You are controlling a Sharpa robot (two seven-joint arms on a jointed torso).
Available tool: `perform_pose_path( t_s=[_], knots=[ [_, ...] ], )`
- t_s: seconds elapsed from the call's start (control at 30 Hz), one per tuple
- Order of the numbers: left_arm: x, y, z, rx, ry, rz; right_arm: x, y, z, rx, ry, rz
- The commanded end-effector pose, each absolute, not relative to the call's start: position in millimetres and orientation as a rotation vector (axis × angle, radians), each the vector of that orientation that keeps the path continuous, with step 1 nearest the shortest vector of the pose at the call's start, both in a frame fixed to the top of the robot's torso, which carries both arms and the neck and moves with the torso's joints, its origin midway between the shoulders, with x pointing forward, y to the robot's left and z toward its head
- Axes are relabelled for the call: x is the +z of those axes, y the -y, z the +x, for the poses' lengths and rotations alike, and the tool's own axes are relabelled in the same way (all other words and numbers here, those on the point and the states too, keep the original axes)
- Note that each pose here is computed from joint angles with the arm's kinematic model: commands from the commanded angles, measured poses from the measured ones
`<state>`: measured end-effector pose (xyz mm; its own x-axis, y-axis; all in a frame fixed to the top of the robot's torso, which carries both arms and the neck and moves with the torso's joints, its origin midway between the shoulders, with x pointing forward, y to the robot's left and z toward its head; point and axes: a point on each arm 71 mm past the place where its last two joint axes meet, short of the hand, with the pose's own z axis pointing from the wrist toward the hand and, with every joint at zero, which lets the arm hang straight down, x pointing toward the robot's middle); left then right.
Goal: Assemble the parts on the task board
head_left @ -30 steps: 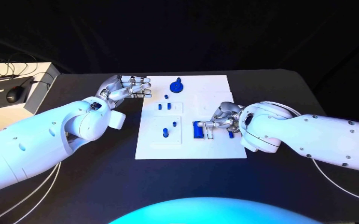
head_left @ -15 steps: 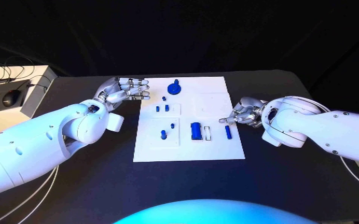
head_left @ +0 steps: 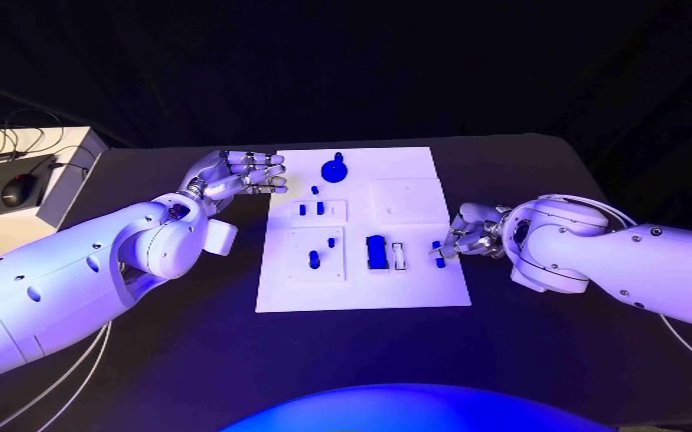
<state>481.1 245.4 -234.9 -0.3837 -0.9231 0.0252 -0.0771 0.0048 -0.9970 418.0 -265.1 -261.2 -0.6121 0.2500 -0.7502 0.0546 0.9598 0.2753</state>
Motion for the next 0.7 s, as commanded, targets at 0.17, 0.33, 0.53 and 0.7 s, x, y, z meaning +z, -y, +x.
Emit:
perform_pose_path(
  t_s=[0.17, 0.33, 0.53, 0.7],
  knots=[
    [-234.6, -244.1, 480.4, -1.487, -1.547, -1.058, -264, 265, 418, 0.218, -2.215, 0.164],
    [-234.7, -244.6, 480.3, -1.486, -1.547, -1.059, -266, 263, 419, 0.209, -2.213, 0.163],
    [-234.7, -244.6, 480.2, -1.486, -1.548, -1.059, -272, 258, 418, 0.208, -2.23, 0.148],
    [-234.6, -245.4, 480.0, -1.483, -1.549, -1.06, -278, 253, 415, 0.209, -2.259, 0.123]
  ],
)
